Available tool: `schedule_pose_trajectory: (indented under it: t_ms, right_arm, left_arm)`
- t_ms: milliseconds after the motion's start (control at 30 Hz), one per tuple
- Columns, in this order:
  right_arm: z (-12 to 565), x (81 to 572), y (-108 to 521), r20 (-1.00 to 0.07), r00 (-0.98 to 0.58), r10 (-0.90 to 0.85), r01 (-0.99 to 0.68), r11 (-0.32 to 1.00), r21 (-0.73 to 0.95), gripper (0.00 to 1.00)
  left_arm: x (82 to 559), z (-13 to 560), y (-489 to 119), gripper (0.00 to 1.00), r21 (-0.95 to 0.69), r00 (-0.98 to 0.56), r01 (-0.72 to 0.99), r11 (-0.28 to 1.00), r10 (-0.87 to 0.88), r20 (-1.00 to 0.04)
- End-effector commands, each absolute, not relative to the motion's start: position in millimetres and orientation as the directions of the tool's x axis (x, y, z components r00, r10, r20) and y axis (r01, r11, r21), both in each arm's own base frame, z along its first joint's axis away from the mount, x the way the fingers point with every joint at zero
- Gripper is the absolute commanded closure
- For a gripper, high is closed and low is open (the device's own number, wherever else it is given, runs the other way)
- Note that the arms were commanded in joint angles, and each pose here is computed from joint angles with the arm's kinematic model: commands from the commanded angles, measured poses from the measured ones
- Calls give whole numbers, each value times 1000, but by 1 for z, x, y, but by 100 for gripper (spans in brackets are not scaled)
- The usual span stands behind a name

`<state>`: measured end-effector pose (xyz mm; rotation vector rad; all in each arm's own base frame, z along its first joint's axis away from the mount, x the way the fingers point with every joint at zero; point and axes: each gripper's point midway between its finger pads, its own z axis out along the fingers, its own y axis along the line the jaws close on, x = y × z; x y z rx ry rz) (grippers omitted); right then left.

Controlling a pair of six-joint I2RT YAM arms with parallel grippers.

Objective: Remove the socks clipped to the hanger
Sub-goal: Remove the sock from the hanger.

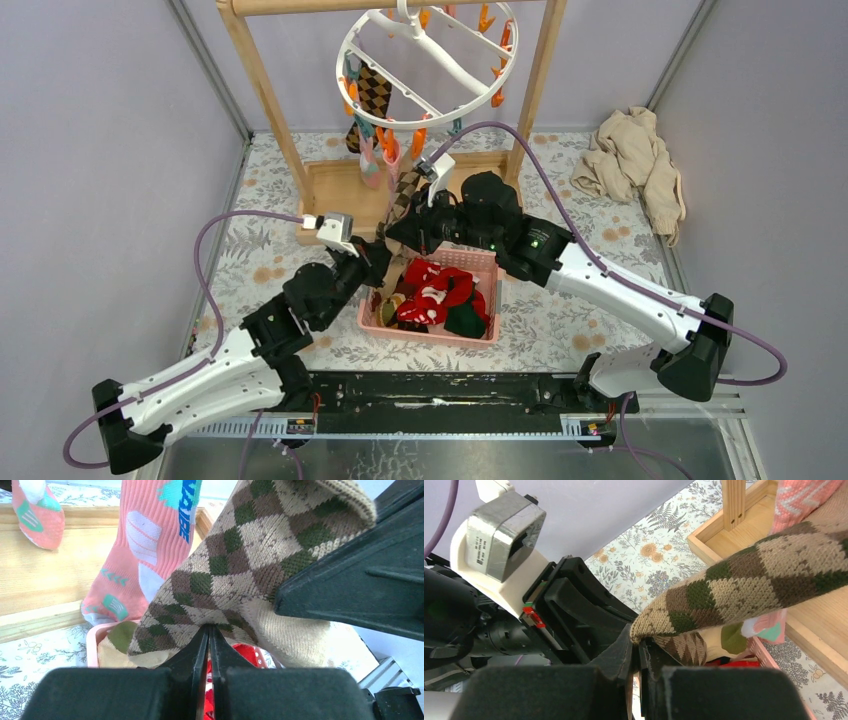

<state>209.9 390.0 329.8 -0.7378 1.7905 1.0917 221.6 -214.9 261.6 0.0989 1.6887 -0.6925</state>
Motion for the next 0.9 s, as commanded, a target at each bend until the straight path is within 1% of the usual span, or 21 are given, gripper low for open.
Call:
schedule_pose_trajectory:
  t_ms: [0, 67, 100, 133, 200, 233, 267, 300, 333, 500, 600, 867]
  right_arm:
    - [353, 215, 393, -920, -392, 0, -833, 424, 355, 100]
    - [352, 216, 393, -919, -393, -1, -832, 426, 355, 100]
    - [352, 215, 393, -919, -395, -3, -833, 423, 357, 100]
    - [354, 214, 394, -919, -395, -1, -835, 418, 358, 100]
    - [355, 213, 394, -918, -396, -9, -839, 411, 358, 100]
    - [357, 211, 393, -918, -396, -13, -841, 406, 357, 100]
    - [359, 210, 392, -919, -393, -18, -844, 404, 353, 100]
    - [360, 208, 390, -921, -388, -26, -847, 403, 346, 100]
    - [361, 207, 388, -922, -385, -36, -851, 401, 339, 100]
    - [368, 194, 378, -924, -364, -114, -879, 369, 300, 100]
    - [370, 187, 374, -918, -365, -154, -890, 345, 297, 100]
    - [378, 187, 372, -906, -396, -147, -890, 305, 339, 100]
  left_arm:
    - [213, 278, -214, 91, -427, -263, 448, 785, -341, -903]
    - [211, 279, -212, 93, -433, -268, 449, 782, -344, -900]
    - [210, 278, -211, 90, -431, -271, 449, 782, -341, -900]
    - [209, 277, -210, 81, -424, -275, 447, 788, -330, -903]
    - [209, 273, -205, 49, -412, -280, 428, 805, -315, -907]
    - [209, 269, -202, 35, -406, -280, 422, 811, -309, -909]
    - [207, 270, -200, 18, -399, -270, 427, 811, -307, -913]
    - [206, 269, -198, 4, -384, -259, 443, 810, -295, -920]
    - [203, 269, -199, 2, -370, -248, 465, 804, -283, -927]
    - [200, 266, -195, 1, -317, -203, 504, 803, -247, -947]
    - [196, 273, -205, 2, -304, -176, 560, 771, -248, -953]
    - [203, 277, -230, 1, -223, -144, 628, 746, -171, -975]
